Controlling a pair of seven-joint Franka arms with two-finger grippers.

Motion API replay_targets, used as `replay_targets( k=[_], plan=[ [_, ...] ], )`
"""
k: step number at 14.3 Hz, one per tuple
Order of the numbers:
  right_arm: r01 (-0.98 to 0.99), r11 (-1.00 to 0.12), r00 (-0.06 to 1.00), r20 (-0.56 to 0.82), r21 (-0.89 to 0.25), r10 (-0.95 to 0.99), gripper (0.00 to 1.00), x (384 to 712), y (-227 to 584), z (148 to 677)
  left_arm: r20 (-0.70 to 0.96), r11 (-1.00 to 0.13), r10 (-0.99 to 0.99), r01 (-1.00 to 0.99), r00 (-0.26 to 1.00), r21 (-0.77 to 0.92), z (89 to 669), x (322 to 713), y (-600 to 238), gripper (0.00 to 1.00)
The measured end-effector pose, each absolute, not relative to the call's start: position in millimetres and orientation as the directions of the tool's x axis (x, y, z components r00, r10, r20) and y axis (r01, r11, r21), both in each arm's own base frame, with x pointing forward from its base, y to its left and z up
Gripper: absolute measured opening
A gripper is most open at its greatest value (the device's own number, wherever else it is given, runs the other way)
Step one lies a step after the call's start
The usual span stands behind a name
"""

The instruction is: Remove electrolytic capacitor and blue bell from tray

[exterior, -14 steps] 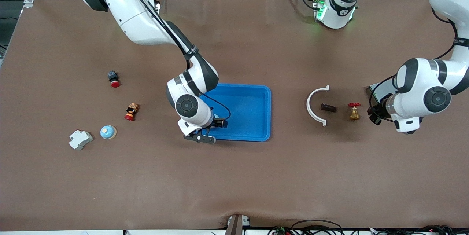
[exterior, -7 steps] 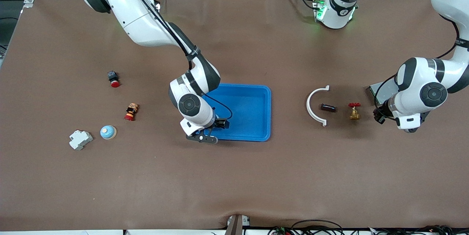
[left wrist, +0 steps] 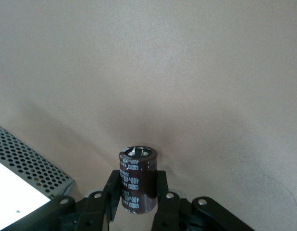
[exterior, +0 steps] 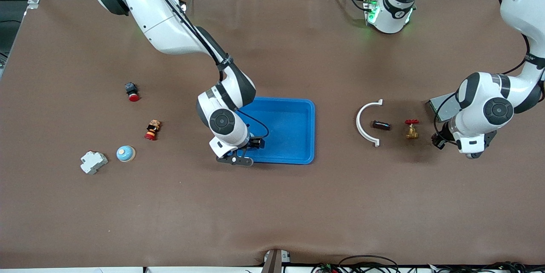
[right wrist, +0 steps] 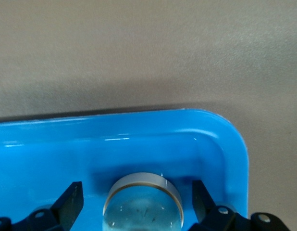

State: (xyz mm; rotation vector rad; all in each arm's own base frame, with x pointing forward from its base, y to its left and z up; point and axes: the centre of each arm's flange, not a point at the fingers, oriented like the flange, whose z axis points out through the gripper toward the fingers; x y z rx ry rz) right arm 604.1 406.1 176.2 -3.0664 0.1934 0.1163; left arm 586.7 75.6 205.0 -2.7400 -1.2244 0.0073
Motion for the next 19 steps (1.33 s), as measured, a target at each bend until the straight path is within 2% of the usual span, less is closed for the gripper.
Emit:
replay_targets(
  k=[3, 6, 7, 8, 10, 17, 19],
  plan=[
    [-0.109, -0.993, 0.991, -0.087, -0.052, -0.104, 1.00, 595.6, 412.2, 171.0, 0.056, -0.661, 0.739, 0.739, 0.671, -0.129, 205.7, 587.3, 75.5, 0.62],
    [-0.107, -0.993, 0.991, -0.086, -0.050, -0.102, 1.00, 595.1, 412.8, 170.9, 0.058, -0.662, 0.738, 0.738, 0.672, -0.127, 206.7, 588.2, 74.8, 0.94],
    [-0.107, -0.993, 0.991, -0.086, -0.050, -0.102, 1.00, 595.2, 412.6, 170.9, 0.061, -0.662, 0.738, 0.739, 0.672, -0.124, 208.3, 589.6, 74.4, 1.00],
    [-0.108, -0.993, 0.991, -0.087, -0.046, -0.104, 0.93, 595.8, 411.1, 171.0, 0.065, -0.662, 0.738, 0.740, 0.671, -0.119, 211.1, 591.8, 73.5, 1.00],
    [-0.111, -0.993, 0.991, -0.085, -0.046, -0.106, 0.71, 597.7, 409.4, 175.6, 0.075, -0.669, 0.732, 0.736, 0.677, -0.108, 220.4, 597.6, 66.3, 1.00],
    [-0.105, -0.994, 0.990, -0.102, -0.033, -0.101, 0.70, 598.2, 408.6, 182.9, 0.083, -0.690, 0.715, 0.720, 0.694, -0.072, 280.7, 621.2, 13.3, 1.00],
    [-0.084, -0.996, 0.987, -0.136, -0.008, -0.082, 0.70, 600.4, 404.9, 208.9, 0.092, -0.705, 0.701, 0.707, 0.707, -0.059, 296.7, 625.3, -4.5, 1.00]
  ],
)
